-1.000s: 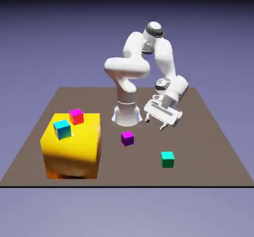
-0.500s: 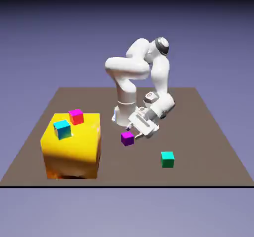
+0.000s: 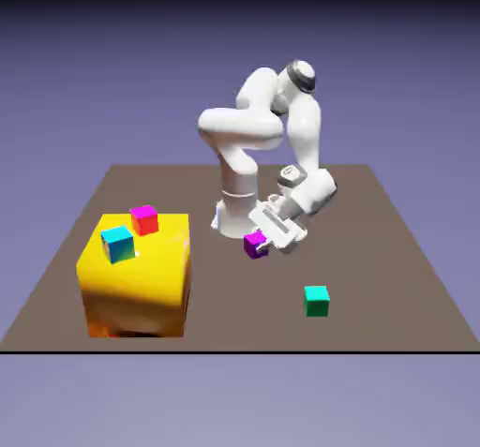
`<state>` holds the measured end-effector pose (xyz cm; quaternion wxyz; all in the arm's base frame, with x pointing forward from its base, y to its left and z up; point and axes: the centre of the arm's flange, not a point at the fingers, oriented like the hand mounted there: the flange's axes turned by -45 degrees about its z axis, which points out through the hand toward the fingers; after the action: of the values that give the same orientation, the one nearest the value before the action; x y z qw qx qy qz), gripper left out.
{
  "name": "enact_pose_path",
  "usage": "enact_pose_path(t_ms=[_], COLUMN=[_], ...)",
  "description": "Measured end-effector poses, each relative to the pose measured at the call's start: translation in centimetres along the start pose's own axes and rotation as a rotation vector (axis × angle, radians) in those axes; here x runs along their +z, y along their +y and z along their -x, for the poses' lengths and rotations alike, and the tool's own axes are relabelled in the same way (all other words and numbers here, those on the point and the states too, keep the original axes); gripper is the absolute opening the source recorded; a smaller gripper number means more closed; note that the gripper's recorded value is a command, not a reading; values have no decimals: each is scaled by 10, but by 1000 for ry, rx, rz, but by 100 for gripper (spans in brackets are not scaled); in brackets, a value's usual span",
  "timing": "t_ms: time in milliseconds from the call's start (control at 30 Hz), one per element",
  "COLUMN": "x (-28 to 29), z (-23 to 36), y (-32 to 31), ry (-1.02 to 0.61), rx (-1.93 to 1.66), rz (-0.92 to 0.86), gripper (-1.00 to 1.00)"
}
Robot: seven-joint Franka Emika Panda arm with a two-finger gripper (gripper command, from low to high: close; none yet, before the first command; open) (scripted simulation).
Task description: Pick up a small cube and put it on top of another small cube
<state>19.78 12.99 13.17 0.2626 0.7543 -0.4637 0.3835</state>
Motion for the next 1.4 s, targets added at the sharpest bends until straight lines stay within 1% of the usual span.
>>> enact_pose_path(t_ms=[167, 333, 500, 667, 900, 1133, 1167, 1400], x=[-2, 5, 21, 47, 94, 139, 139, 199], z=[-21, -59, -112, -181, -294, -410, -410, -397], y=[-38, -77, -111, -132, -129, -81, -81, -79], ry=[-62, -107, -127, -117, -53, 54, 54, 55], rx=[-22, -24, -10, 14, 54, 81, 81, 80], rz=[13, 11, 1, -8, 0, 49, 49, 50], gripper=[-100, -100, -100, -100, -100, -100, -100, -100])
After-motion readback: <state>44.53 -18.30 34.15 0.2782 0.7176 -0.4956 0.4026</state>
